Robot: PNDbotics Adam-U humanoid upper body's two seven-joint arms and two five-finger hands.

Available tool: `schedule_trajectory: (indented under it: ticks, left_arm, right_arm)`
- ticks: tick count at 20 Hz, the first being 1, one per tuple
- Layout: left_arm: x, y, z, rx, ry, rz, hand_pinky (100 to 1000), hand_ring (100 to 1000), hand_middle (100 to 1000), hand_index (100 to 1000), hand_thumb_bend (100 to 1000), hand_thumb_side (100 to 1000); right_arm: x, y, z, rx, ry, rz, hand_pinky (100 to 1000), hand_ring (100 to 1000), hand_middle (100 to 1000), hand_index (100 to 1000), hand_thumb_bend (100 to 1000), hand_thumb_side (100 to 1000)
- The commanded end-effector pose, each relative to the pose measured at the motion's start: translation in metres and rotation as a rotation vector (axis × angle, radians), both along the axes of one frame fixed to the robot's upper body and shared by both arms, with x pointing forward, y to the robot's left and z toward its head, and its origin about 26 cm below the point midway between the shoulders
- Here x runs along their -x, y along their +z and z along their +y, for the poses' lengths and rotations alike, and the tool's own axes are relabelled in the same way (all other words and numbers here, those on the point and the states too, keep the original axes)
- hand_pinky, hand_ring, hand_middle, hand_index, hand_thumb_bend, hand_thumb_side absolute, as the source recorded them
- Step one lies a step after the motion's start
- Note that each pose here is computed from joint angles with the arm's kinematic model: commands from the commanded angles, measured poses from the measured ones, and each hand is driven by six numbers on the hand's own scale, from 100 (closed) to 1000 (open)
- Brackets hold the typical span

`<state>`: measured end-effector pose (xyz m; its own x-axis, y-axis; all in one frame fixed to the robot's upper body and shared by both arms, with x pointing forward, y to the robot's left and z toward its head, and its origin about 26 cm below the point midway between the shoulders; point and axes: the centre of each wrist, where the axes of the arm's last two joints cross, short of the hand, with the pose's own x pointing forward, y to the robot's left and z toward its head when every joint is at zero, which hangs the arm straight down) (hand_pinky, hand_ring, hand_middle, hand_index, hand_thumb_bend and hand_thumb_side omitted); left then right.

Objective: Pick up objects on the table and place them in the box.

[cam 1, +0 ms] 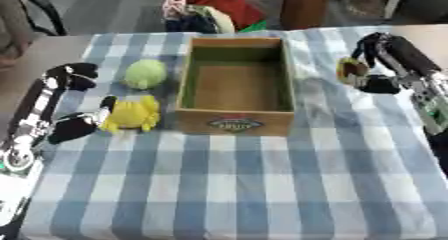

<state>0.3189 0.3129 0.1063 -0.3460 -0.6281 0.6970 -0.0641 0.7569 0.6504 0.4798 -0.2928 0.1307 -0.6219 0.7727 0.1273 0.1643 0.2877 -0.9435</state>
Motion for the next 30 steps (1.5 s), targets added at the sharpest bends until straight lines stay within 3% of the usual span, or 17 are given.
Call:
schedule_trajectory:
  ticks: [1,6,10,21,24,27,28,29,30]
  left_arm:
    - [-0.001,0.014,0.001,-0.019,-0.010,-0.038,729,672,667,801,349,100]
    - [-0.002,0.019,-0.002,-0.010,-0.017,-0.064,728,671,661,797,355,100]
    - [-0.003,0.029,-0.004,0.001,-0.019,-0.105,729,673,658,794,359,100]
    - [-0.007,0.044,-0.015,-0.004,-0.071,-0.141,730,674,660,796,364,100]
    - [-0.008,0.044,-0.016,-0.004,-0.079,-0.137,730,674,660,797,365,100]
    - [-0.008,0.044,-0.017,-0.006,-0.084,-0.134,730,675,660,797,366,100]
    - [-0.008,0.044,-0.017,-0.005,-0.083,-0.134,730,675,660,797,366,100]
    - [-0.008,0.044,-0.017,-0.005,-0.082,-0.133,730,675,660,797,367,100]
    - [-0.008,0.044,-0.017,-0.004,-0.081,-0.133,730,674,660,797,366,100]
  right_arm:
    - [-0.006,0.033,0.012,-0.023,0.059,-0.070,518,765,125,244,100,213]
    - [-0.011,0.050,0.041,-0.027,0.164,-0.083,525,757,128,242,100,179]
    - [-0.014,0.053,0.062,-0.003,0.234,-0.075,529,753,130,241,100,160]
    - [-0.013,0.023,0.110,0.099,0.327,-0.003,543,776,140,255,100,203]
    - [-0.012,0.014,0.120,0.107,0.340,0.008,556,790,163,295,100,201]
    - [-0.010,0.005,0.123,0.137,0.355,0.036,610,840,241,392,100,200]
    - [-0.009,0.003,0.123,0.155,0.359,0.048,675,905,436,575,100,213]
    - [-0.009,0.000,0.122,0.175,0.363,0.061,685,914,466,603,100,214]
    - [-0.009,-0.001,0.121,0.195,0.367,0.073,783,1000,773,831,100,228]
